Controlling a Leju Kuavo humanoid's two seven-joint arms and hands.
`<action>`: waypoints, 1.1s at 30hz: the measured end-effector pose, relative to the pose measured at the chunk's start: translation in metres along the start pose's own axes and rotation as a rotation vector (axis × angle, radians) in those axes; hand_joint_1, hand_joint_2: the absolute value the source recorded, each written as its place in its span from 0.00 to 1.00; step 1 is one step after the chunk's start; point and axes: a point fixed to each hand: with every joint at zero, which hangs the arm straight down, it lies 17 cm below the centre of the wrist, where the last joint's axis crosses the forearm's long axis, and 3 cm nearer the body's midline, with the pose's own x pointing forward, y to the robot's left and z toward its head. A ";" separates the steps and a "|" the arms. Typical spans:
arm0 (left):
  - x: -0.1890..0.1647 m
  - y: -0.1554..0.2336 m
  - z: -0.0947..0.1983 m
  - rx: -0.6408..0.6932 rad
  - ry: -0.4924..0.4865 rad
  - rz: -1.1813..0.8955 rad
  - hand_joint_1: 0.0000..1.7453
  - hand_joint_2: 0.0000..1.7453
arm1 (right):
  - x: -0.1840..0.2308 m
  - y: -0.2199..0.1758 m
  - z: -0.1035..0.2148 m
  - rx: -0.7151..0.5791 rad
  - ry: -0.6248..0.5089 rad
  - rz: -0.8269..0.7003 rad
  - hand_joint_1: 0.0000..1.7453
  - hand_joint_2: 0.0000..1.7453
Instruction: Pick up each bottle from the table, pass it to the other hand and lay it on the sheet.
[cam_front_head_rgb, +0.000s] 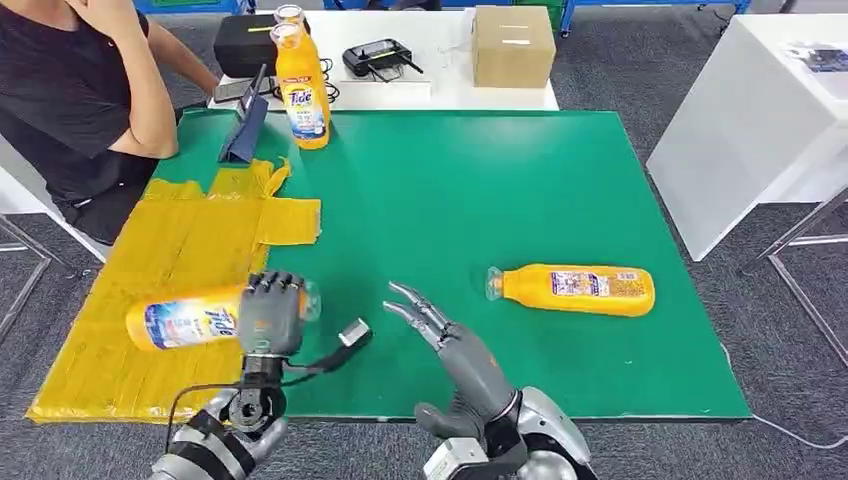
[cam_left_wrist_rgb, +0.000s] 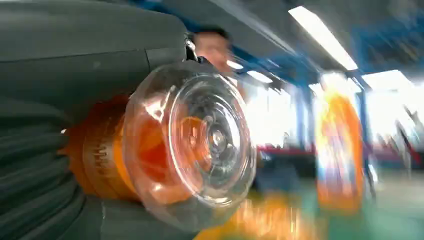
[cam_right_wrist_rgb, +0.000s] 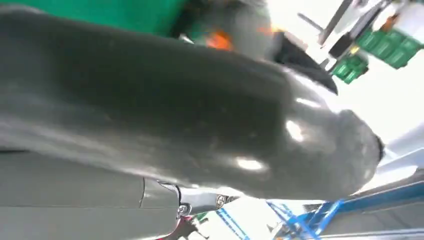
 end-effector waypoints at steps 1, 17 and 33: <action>-0.003 -0.020 0.002 -0.053 -0.064 -0.034 1.00 1.00 | 0.000 0.001 0.000 0.004 0.000 -0.002 0.00 0.00; 0.005 -0.113 0.002 -0.470 -0.228 0.154 0.00 0.00 | -0.007 0.013 -0.003 0.041 0.005 0.019 0.00 0.00; 0.056 -0.051 -0.002 -0.349 -0.199 0.967 0.00 0.00 | -0.026 0.012 0.021 0.003 0.090 0.040 0.00 0.00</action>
